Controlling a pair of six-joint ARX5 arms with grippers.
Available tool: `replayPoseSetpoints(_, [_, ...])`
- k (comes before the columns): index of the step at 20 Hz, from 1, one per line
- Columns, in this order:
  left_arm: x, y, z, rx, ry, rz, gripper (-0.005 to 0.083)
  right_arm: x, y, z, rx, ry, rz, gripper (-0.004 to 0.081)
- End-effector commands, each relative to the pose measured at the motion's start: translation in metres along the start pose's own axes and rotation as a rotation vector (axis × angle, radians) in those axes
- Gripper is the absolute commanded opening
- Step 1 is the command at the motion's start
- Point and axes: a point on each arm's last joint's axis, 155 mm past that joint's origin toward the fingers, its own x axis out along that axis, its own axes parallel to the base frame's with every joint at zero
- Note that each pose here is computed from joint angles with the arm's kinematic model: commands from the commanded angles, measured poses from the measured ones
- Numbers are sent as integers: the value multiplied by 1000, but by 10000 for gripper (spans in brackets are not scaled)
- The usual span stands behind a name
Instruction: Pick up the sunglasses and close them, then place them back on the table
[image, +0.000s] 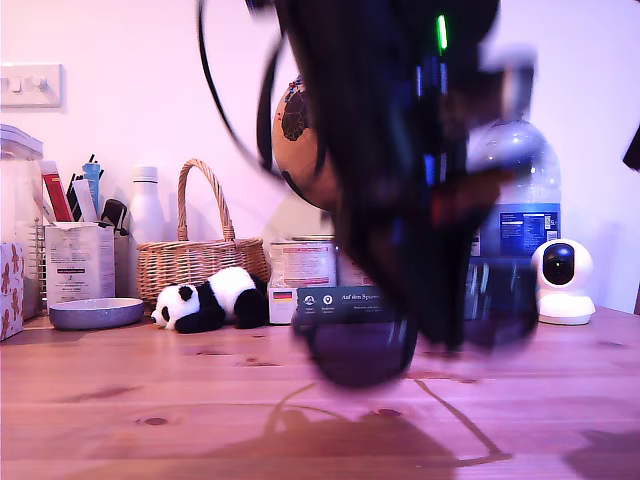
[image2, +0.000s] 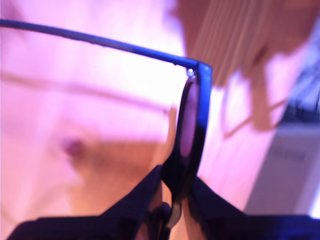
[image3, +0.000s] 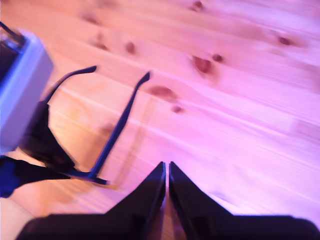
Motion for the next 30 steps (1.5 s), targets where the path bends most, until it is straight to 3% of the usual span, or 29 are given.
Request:
replayPoseSetpoints(1, [4, -3, -10, 16, 21, -4, -24, -1, 3, 10, 38, -30, 55, -13])
replayPoseSetpoints(7, [-4, -5, -20, 29, -36, 1, -24, 5, 34, 23, 151, -59, 408, -13])
replayPoseSetpoints(10, [-8, -7, -27, 40, -80, 3, -24, 16, 23, 38, 120, -109, 409, -13])
replayPoseSetpoints(12, [-12, -11, -30, 62, -124, -10, -24, 19, 29, 42, 104, -124, 472, -13])
replayPoseSetpoints(14, [-15, -13, -35, 74, -164, -14, -24, 20, 40, 45, 120, -135, 600, -13])
replayPoseSetpoints(18, [-20, -15, -43, 79, -207, -12, -24, 12, 61, 46, 222, -141, 962, -13])
replayPoseSetpoints(20, [-19, -16, -48, 85, -205, -12, -24, 12, 63, 43, 290, -130, 1099, -13])
replayPoseSetpoints(25, [-10, -19, -59, 105, -199, -20, -24, 43, 64, 24, 419, -13, 1142, -13])
replayPoseSetpoints(30, [-9, -25, -55, 122, -220, -25, -24, 51, 88, 21, 340, 26, 1204, -13])
